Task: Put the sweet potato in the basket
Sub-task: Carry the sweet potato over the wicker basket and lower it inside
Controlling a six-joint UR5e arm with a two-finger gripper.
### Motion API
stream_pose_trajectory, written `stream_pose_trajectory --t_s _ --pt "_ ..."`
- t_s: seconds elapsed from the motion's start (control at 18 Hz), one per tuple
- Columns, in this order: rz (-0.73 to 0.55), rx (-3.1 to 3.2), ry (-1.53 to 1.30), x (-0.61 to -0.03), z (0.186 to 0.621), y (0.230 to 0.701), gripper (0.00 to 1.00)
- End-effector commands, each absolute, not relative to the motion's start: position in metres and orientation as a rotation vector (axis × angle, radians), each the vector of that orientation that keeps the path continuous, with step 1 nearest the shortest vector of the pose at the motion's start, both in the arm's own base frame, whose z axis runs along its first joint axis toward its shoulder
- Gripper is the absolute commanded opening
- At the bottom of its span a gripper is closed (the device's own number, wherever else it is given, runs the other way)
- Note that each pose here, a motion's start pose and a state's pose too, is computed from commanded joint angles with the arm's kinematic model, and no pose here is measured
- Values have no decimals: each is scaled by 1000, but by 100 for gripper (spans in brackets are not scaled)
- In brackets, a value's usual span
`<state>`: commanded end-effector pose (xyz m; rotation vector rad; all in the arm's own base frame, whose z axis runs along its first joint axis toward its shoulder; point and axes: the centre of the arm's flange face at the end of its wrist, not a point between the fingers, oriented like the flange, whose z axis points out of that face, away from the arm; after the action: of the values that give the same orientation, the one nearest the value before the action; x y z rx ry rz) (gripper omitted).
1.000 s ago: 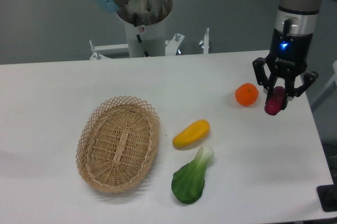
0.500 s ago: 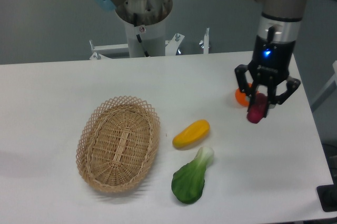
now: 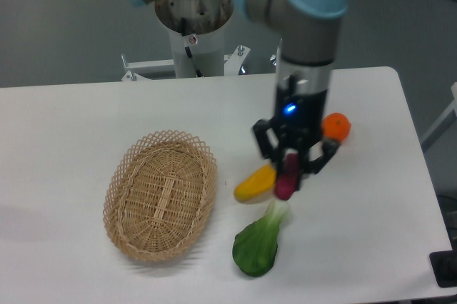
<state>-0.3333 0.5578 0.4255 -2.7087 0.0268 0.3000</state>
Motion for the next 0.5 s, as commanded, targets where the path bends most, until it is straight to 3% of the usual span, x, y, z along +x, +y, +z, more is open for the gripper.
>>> stream_pose_trajectory --t_s 0.28,0.5 --pt "297 -2840 59 -251 367 592 19" --pt "413 -2895 149 -195 324 614 19"
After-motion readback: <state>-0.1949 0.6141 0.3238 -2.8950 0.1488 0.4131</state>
